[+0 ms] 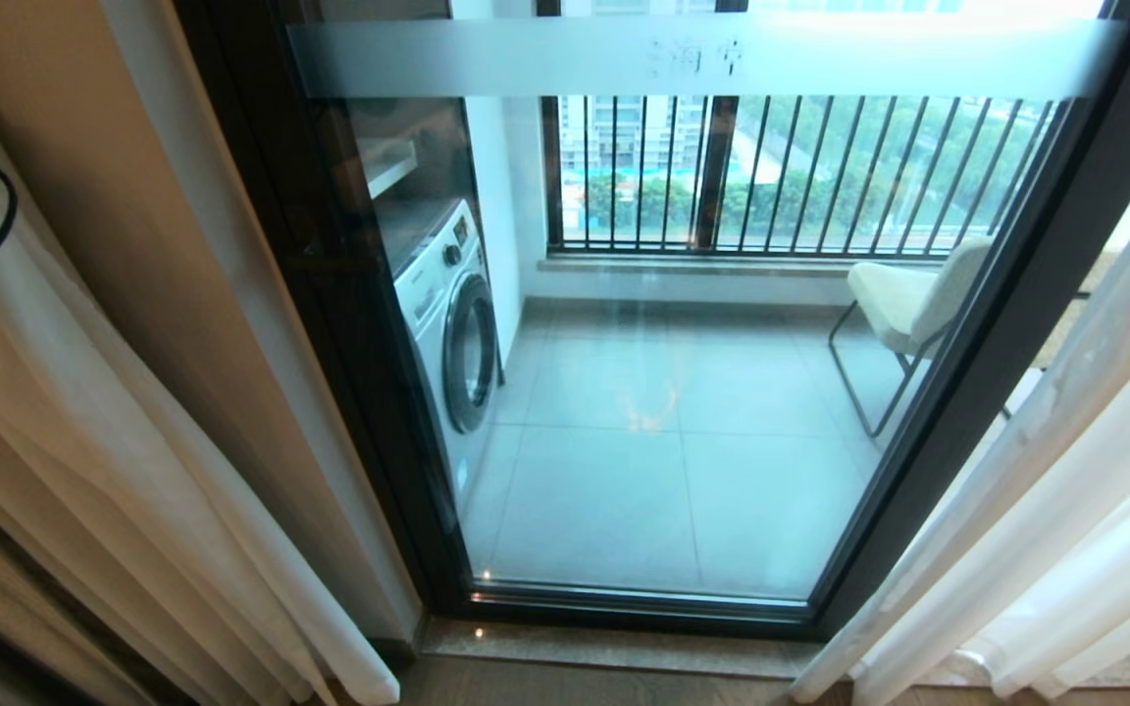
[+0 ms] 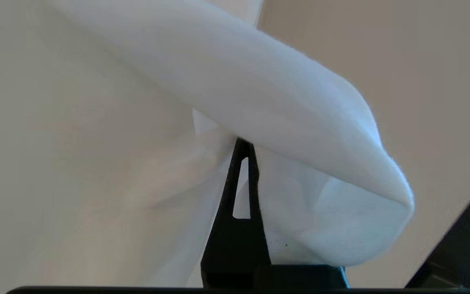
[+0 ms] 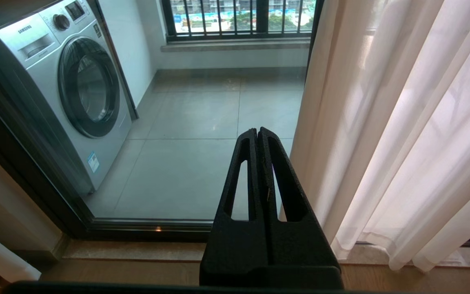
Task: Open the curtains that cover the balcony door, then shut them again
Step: Pull the inner curtains open on both sides
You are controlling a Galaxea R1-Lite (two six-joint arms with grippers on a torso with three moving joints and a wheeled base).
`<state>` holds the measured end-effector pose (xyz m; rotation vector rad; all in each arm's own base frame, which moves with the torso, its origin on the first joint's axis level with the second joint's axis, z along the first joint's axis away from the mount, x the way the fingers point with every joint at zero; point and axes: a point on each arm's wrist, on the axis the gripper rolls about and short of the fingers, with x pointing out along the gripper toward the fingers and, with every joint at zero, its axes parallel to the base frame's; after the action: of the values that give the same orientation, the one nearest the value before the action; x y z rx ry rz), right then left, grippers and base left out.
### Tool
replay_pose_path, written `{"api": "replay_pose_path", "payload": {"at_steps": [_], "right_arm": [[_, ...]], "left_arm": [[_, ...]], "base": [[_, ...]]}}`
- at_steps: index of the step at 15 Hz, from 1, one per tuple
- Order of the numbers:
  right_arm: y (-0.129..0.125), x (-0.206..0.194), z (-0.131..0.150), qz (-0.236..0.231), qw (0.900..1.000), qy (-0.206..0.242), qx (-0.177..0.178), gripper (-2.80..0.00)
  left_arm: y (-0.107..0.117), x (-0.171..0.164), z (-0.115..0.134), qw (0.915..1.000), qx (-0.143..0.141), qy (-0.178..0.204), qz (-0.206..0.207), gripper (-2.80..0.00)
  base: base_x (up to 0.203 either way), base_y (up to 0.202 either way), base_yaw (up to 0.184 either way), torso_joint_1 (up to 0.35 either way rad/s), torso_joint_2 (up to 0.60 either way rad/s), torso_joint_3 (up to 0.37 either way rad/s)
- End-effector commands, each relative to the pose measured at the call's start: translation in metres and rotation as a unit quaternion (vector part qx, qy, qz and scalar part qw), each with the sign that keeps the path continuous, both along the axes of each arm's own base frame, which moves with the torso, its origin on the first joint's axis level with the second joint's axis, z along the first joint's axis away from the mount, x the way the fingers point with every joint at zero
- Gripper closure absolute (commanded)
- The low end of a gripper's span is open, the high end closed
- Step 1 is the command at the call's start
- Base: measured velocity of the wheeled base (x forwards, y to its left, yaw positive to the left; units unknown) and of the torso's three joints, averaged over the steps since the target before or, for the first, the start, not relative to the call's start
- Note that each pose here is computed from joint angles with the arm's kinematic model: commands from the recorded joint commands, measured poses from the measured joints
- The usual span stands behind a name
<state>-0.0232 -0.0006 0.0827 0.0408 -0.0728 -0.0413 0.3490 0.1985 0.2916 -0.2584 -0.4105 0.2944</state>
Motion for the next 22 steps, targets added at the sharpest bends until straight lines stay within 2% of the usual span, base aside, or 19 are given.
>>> {"api": "replay_pose_path", "payload": {"at_steps": [1,22], "right_arm": [[0.0000,0.0001,0.0002,0.000,1.000,0.000,0.000,0.00],[0.0000,0.0001,0.0002,0.000,1.000,0.000,0.000,0.00]], "left_arm": [[-0.0004,-0.0010,0.0019,0.9999,0.006,-0.013,-0.001,0.00],[-0.0052,-0.0056,0.0051,0.9998,0.009,-0.016,-0.002,0.00]], "base": [[0.000,0.000,0.000,0.000,0.00,0.000],[0.000,0.000,0.000,0.000,0.00,0.000]]}}
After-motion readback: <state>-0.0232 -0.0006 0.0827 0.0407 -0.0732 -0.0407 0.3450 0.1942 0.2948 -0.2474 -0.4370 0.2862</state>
